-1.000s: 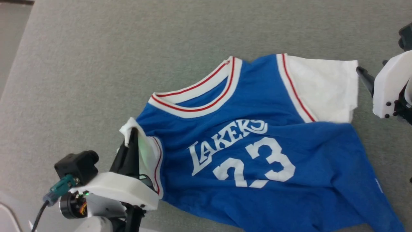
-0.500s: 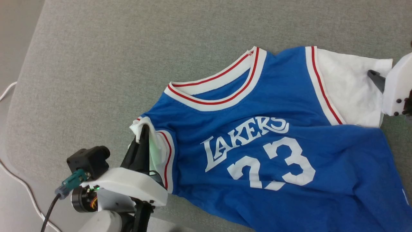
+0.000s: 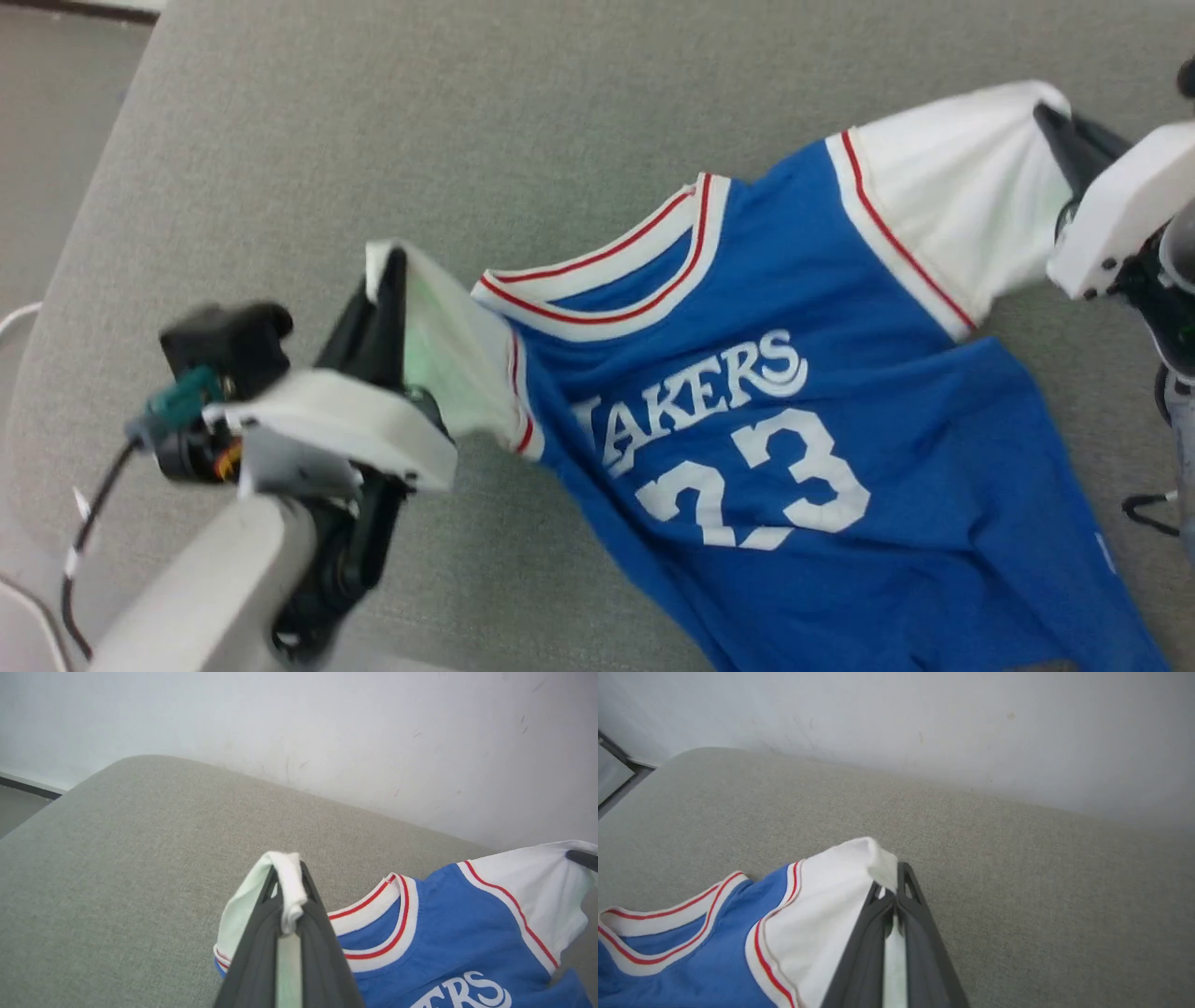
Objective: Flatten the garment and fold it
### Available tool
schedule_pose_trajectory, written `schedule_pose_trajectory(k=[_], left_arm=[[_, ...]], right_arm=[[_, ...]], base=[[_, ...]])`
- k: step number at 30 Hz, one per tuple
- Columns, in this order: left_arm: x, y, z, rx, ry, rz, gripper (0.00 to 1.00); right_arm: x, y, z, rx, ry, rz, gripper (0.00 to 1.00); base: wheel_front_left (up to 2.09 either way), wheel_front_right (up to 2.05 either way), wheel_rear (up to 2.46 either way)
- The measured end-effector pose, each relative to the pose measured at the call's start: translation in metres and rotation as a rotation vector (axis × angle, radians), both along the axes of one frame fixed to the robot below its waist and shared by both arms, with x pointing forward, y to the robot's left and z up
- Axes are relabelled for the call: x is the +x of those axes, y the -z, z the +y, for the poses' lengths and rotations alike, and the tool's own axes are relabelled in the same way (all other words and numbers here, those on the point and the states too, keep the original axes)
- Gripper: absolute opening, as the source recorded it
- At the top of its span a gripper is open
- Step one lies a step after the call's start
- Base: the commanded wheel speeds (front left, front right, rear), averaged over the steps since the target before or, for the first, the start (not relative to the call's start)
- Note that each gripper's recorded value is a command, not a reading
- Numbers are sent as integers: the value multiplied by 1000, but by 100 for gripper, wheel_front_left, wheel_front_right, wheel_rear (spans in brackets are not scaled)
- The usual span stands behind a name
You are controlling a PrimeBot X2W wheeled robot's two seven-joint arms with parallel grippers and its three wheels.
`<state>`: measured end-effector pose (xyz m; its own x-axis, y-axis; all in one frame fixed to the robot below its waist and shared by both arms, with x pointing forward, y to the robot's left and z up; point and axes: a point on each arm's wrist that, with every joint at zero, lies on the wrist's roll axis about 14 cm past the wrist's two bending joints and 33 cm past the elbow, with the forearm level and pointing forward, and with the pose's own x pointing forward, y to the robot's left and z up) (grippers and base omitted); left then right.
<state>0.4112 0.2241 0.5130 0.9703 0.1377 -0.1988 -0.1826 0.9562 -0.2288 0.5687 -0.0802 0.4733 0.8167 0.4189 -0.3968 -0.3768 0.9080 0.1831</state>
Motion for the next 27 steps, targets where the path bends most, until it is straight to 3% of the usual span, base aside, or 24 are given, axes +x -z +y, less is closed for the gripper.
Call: schedule_pose_trajectory(k=[6, 12, 16, 21, 27], left_arm=[[29, -67, 2, 198, 101, -125, 0], [51, -133, -23, 349, 237, -219, 0], [63, -175, -47, 329, 306, -279, 0], [77, -209, -83, 154, 389, -289, 0], [92, -245, -105, 144, 426, -307, 0]], right_arm=[[9, -106, -14, 91, 66, -303, 0], [-7, -185, -31, 94, 98, -468, 0], [-23, -236, -43, 76, 116, -568, 0], [-42, -284, -50, 71, 129, -621, 0], [-60, -311, -55, 45, 142, -616, 0]], base=[[0, 0, 0], [0, 0, 0], [0, 0, 0], [0, 0, 0], [0, 0, 0]])
